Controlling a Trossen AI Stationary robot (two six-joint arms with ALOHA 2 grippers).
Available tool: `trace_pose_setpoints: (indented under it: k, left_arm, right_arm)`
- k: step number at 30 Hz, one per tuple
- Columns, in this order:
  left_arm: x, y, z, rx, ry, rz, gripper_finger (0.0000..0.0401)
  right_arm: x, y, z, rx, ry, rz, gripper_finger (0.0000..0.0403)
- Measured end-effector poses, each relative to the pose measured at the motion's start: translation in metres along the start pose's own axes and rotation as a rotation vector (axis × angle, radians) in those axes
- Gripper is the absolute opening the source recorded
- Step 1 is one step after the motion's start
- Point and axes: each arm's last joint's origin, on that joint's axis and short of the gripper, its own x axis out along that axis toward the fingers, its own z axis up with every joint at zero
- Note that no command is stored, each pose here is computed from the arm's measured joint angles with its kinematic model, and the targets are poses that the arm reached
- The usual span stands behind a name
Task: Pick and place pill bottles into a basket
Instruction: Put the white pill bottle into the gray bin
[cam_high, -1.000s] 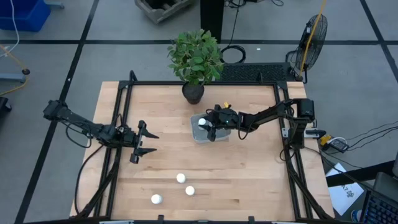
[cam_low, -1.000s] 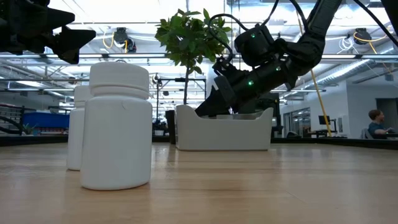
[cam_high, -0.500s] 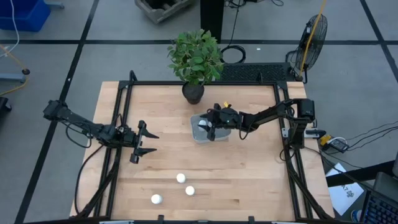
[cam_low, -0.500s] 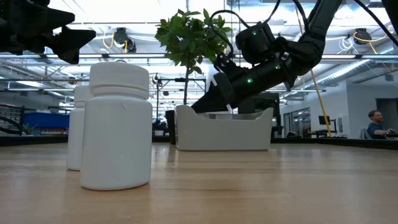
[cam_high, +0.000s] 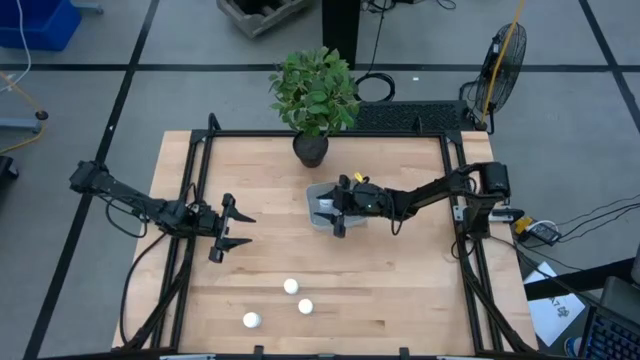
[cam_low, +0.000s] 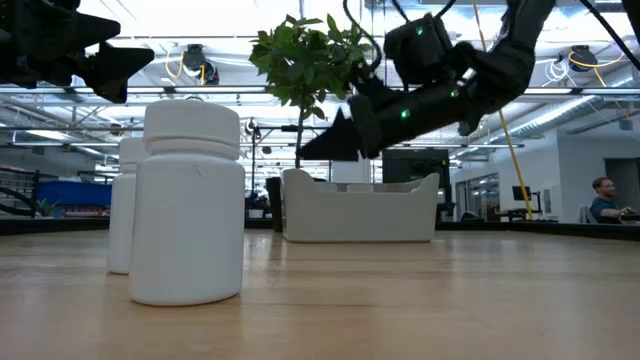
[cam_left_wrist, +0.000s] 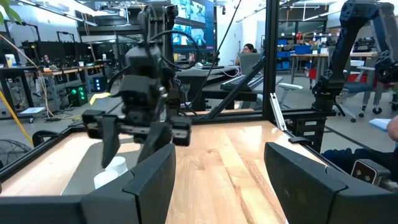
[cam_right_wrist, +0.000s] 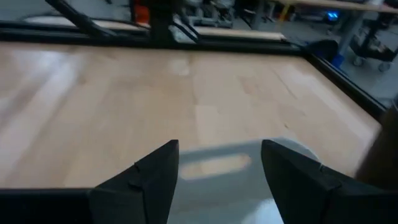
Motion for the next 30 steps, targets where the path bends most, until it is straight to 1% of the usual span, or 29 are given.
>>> trace_pose_setpoints:
  k: [7,11,14,20,30]
  left_arm:
    - [0.0,0.0,0.0,0.0,0.0,0.0,0.0251]
    - [0.0,0.0,0.0,0.0,0.0,0.0,0.0251]
    - [0.0,0.0,0.0,0.0,0.0,0.0,0.0251]
    - [0.0,0.0,0.0,0.0,0.0,0.0,0.0251]
    - [0.0,0.0,0.0,0.0,0.0,0.0,0.0251]
  right_arm:
    - [-0.024,0.02,0.034,-0.032,-0.052,0.063,0.0222]
    - [-0.04,0.029,0.05,-0.036,-0.052,0.099,0.0222]
    - [-0.052,0.037,0.058,-0.026,-0.044,0.131,0.0222]
    - [-0.078,0.06,0.074,-0.049,-0.047,0.221,0.0222]
    - [-0.116,0.093,0.095,-0.067,-0.145,0.358,0.0222]
